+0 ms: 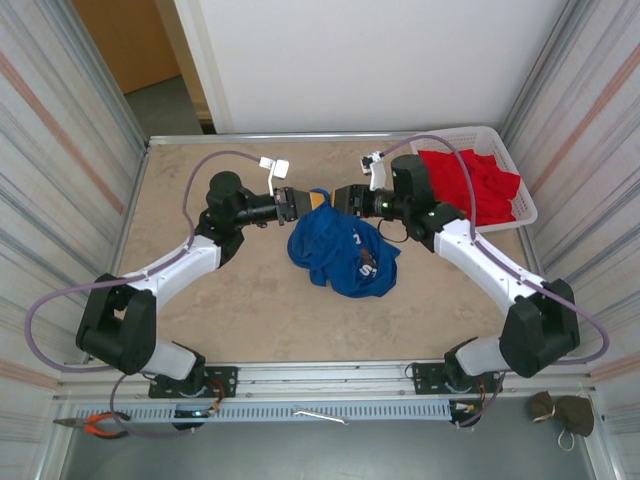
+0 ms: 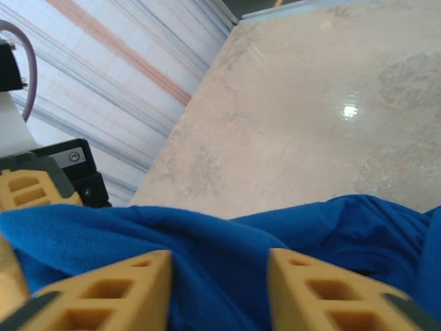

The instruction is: Fold the inside-out t-shirt

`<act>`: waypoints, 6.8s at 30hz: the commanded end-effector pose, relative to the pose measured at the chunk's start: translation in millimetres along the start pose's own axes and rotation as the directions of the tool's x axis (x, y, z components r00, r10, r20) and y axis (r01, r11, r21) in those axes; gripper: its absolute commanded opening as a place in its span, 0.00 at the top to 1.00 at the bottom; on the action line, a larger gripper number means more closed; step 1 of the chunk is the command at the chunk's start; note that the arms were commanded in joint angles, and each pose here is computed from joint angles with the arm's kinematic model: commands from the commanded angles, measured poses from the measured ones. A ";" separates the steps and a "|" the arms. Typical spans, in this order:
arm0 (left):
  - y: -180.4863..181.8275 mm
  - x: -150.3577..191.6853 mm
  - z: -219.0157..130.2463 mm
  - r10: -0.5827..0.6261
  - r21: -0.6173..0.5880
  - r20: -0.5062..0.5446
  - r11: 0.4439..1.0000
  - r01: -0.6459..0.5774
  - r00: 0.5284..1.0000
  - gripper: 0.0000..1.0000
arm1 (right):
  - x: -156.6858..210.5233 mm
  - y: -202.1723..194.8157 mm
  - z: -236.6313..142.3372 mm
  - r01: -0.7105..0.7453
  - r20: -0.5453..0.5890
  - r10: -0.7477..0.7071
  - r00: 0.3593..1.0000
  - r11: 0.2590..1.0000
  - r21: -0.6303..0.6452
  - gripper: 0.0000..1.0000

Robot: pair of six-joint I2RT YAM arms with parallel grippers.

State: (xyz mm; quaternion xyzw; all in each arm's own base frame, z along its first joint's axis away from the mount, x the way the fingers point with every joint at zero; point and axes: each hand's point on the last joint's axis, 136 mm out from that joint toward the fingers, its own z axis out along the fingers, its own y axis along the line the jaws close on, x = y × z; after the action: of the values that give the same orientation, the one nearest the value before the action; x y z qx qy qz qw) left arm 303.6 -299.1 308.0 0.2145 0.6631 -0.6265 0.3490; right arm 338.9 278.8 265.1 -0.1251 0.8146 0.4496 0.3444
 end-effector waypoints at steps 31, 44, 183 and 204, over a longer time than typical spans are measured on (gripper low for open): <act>31.0 -21.6 -16.3 -0.042 0.008 0.025 0.999 0.042 0.999 1.00 | 21.1 20.9 21.9 -0.141 -0.037 0.138 0.990 0.985 -0.102 0.37; 88.2 -83.6 -47.0 -0.148 -0.188 0.277 0.961 0.204 0.949 1.00 | -102.7 32.9 -4.2 -0.128 0.124 0.155 0.980 0.972 -0.199 1.00; 164.6 81.2 -184.7 -0.393 -0.451 0.495 0.646 0.616 0.775 1.00 | 72.6 35.5 131.3 0.051 -0.278 -0.045 0.959 0.999 0.017 0.68; 150.4 65.1 -182.7 -0.364 -0.466 0.467 0.673 0.575 0.806 1.00 | 104.7 -0.3 161.0 0.458 -0.358 -0.408 0.840 0.886 0.065 0.46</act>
State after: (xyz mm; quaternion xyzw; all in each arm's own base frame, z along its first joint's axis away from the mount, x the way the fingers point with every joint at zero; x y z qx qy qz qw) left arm 330.0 -111.3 135.9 -0.2181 0.7901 -0.4813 0.3107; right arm 329.9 422.4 146.8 -0.3092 0.8556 0.3091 0.2771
